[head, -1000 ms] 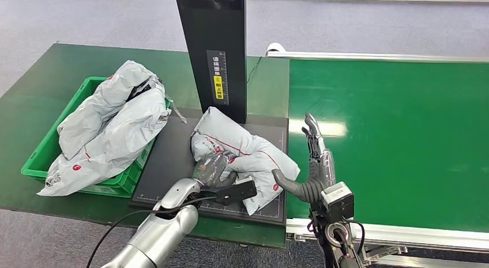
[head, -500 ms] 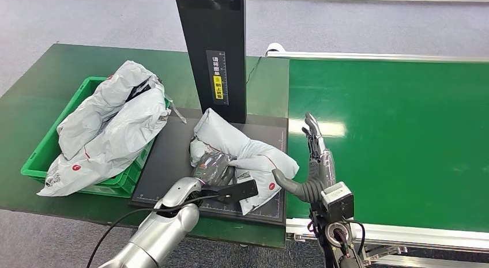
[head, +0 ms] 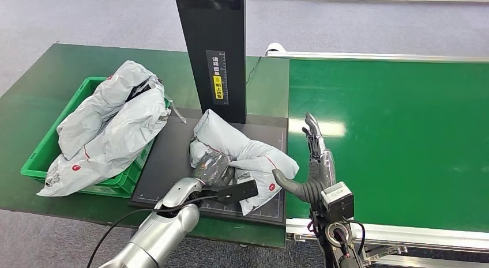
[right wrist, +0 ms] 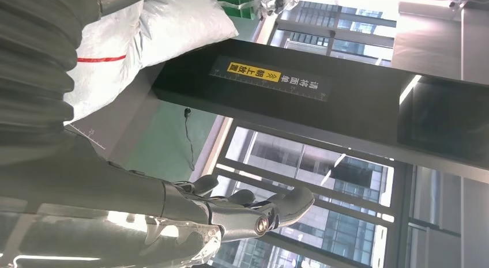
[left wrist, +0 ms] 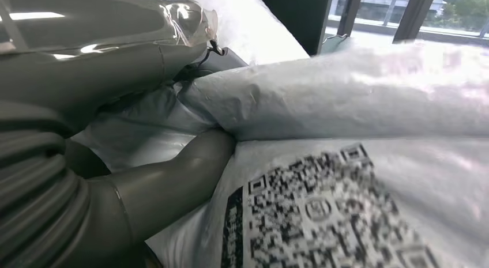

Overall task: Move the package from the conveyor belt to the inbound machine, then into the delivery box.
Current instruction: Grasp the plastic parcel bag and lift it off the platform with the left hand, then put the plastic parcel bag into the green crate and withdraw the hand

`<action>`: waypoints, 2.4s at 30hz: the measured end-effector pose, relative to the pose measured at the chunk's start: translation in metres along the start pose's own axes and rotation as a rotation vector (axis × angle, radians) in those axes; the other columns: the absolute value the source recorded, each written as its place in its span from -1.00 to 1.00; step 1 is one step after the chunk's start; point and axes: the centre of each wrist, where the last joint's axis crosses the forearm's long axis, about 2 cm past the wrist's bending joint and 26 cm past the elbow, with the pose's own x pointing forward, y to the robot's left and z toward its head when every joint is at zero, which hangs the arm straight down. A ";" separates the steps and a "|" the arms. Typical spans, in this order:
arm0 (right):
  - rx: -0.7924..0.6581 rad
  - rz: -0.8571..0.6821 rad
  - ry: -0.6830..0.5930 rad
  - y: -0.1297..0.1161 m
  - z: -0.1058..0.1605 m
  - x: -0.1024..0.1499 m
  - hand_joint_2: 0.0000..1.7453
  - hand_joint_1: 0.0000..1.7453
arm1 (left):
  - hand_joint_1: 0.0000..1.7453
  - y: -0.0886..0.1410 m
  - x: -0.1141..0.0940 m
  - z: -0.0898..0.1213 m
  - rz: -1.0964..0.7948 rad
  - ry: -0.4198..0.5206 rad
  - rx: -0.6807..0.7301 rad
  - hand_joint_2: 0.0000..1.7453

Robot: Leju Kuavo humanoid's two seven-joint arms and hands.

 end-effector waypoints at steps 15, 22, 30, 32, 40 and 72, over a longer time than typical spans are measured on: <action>-0.040 -0.005 0.006 -0.004 0.009 0.001 1.00 -1.00 | 1.00 0.048 -0.006 0.047 0.206 -0.403 0.926 1.00; -0.047 -0.002 -0.001 -0.006 0.006 0.001 1.00 -1.00 | 1.00 0.081 -0.007 0.075 0.129 -0.483 1.150 1.00; -0.045 -0.003 -0.005 -0.007 0.004 0.002 1.00 -1.00 | 1.00 0.130 0.002 0.113 -0.030 -0.516 1.387 1.00; -0.048 -0.004 -0.007 -0.006 0.004 0.002 1.00 -1.00 | 1.00 0.147 0.000 0.123 -0.075 -0.492 1.456 1.00; -0.040 0.003 -0.008 -0.004 0.011 0.002 1.00 -1.00 | 1.00 0.156 -0.053 0.111 -0.083 -0.162 1.431 1.00; 0.016 0.001 -0.014 -0.009 -0.001 0.004 1.00 -1.00 | -0.04 0.132 -0.195 0.057 0.556 0.416 0.664 1.00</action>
